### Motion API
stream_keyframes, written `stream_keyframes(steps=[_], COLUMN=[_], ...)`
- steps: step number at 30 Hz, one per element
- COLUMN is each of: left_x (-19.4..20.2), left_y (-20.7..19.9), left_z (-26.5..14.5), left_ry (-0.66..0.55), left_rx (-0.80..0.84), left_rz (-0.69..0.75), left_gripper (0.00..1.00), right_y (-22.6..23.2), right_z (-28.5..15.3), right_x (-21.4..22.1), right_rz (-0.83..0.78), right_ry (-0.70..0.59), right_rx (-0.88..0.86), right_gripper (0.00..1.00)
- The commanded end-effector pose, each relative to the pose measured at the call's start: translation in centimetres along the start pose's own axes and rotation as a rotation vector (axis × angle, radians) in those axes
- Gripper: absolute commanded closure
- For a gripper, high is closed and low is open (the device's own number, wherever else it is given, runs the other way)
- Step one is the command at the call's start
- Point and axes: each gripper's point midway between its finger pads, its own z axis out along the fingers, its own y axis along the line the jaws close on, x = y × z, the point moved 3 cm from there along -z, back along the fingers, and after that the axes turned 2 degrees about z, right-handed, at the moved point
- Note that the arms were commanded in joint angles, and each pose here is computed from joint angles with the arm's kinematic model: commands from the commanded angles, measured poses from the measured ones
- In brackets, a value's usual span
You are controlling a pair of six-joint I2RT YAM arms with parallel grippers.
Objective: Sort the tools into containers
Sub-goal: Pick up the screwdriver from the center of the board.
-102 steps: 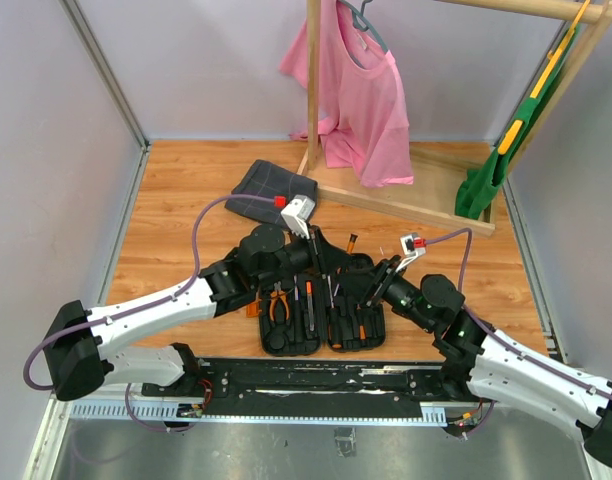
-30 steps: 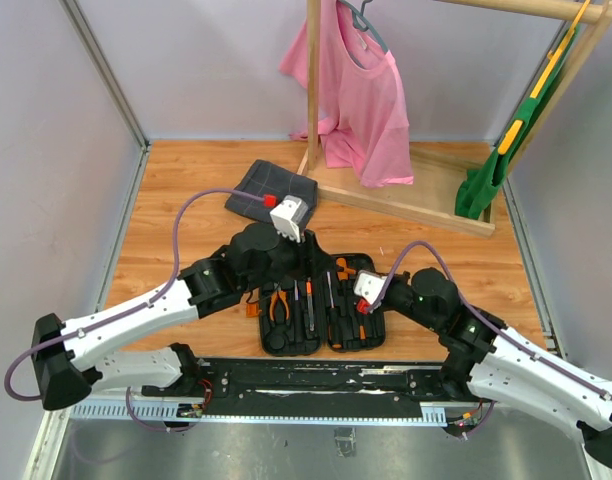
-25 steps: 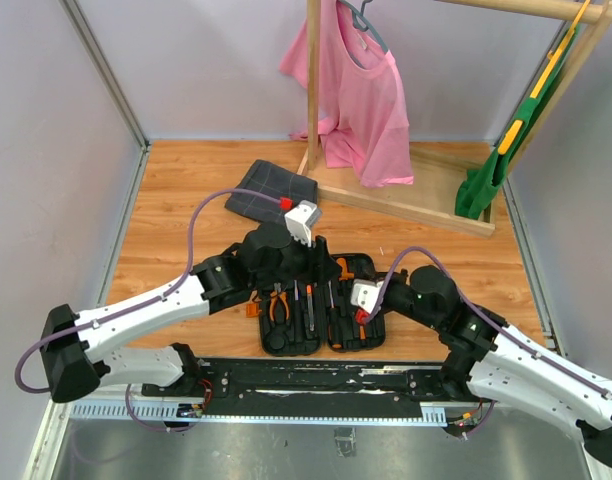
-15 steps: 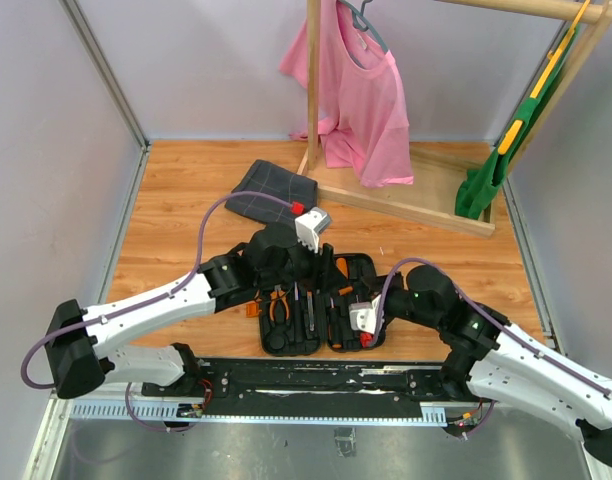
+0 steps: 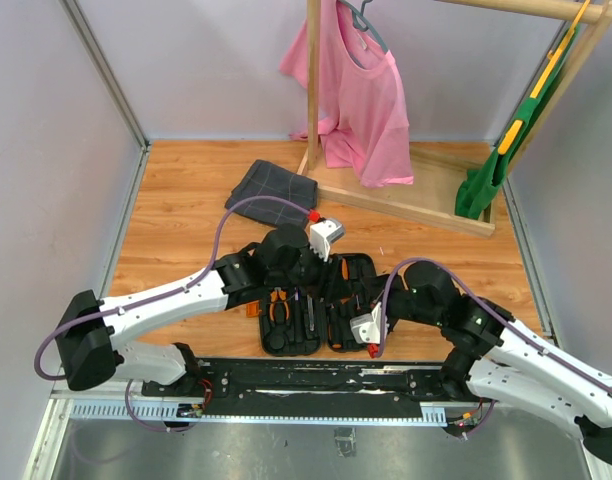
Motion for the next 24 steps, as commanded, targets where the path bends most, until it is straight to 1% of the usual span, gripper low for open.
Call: stream_keyframes(steps=[1,8,10,15,19,24], left_x=[0.0,0.6,0.8,0.9,1.1,1.1], left_y=[-1.1,-1.2,-1.3,-1.6,-1.6,-1.6], left_z=[0.2,0.4,0.5,0.6,0.7,0.8], left_ry=[0.009,0.040,0.046,0.057,0.065,0.067], left_rx=[0.065,0.092,0.098,0.123,0.130,0.132], left_rz=[0.032,0.031,0.030,0.036,0.035,0.032], left_gripper=[0.52,0.53,0.56,0.69,0.77,0.94], right_y=[-1.3,-1.7,-1.8,-1.9,-1.9,-1.8], right_z=[-0.5,-0.3,-0.2,0.0,0.0,0.0], right_x=[-0.6,-0.2,-0.3,-0.5,-0.5,-0.5], right_rz=[-0.090,-0.109,-0.111,-0.118,-0.119,-0.118], right_ry=[-0.014,0.020,0.016,0.011,0.012,0.009], right_rx=[-0.006,-0.014,-0.012,-0.014,-0.011,-0.010], right_gripper=[0.94,0.94,0.93,0.91,0.90,0.84])
